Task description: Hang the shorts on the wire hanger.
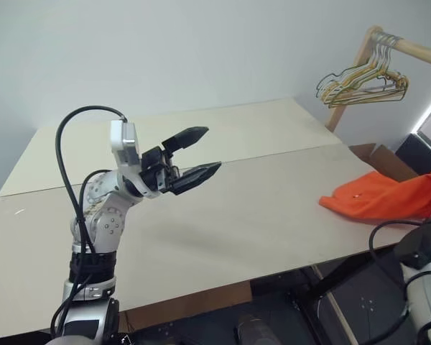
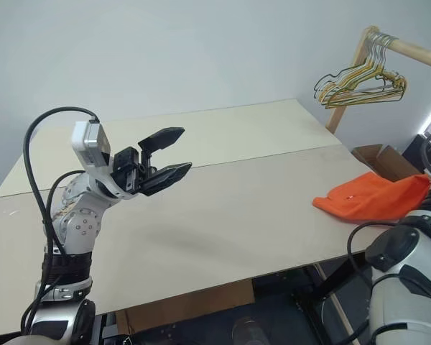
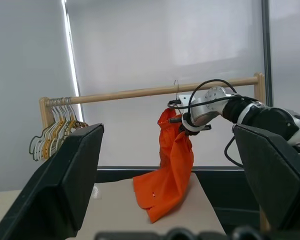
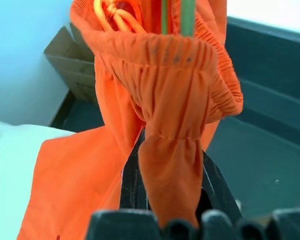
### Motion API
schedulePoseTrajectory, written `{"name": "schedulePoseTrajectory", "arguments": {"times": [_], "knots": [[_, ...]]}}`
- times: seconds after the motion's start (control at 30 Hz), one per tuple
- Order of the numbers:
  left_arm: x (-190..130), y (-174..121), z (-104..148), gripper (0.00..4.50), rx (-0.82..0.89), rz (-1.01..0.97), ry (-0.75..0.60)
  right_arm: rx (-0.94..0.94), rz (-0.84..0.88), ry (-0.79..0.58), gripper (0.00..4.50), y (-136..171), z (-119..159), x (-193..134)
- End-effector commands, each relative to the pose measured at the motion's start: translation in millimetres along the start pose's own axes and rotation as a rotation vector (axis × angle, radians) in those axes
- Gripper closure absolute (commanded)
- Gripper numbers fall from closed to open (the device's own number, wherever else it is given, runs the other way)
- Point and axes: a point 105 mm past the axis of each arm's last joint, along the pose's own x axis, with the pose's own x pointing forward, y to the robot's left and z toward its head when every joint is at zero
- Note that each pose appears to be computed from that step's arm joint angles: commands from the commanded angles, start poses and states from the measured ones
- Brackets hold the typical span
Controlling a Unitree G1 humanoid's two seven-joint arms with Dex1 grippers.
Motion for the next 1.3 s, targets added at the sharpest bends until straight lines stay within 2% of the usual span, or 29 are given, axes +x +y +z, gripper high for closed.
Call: {"name": "schedulePoseTrajectory", "arguments": {"times": [0.03,0.33,0.63,0.77,1.07,1.3], "knots": [[5,-5,12,0.02,0.039,-0.039,-0.027,0.117,0.042,-0.045,4.5,1,28,-3],[5,-9,5,0.02,0.032,-0.05,-0.008,0.219,0.086,0.067,4.5,5,14,6],[5,-9,7,0.02,0.038,-0.067,-0.012,0.144,0.076,0.15,4.5,20,-7,2],[4,-12,8,0.0,0.034,-0.078,-0.016,0.118,0.035,0.106,3.33,17,-2,2],[3,-14,6,0.0,0.026,-0.078,-0.02,-0.008,-0.086,-0.067,0.07,13,22,-10],[3,-14,5,0.0,0.024,-0.083,-0.017,-0.102,-0.148,-0.294,0.03,26,48,-43]]}}
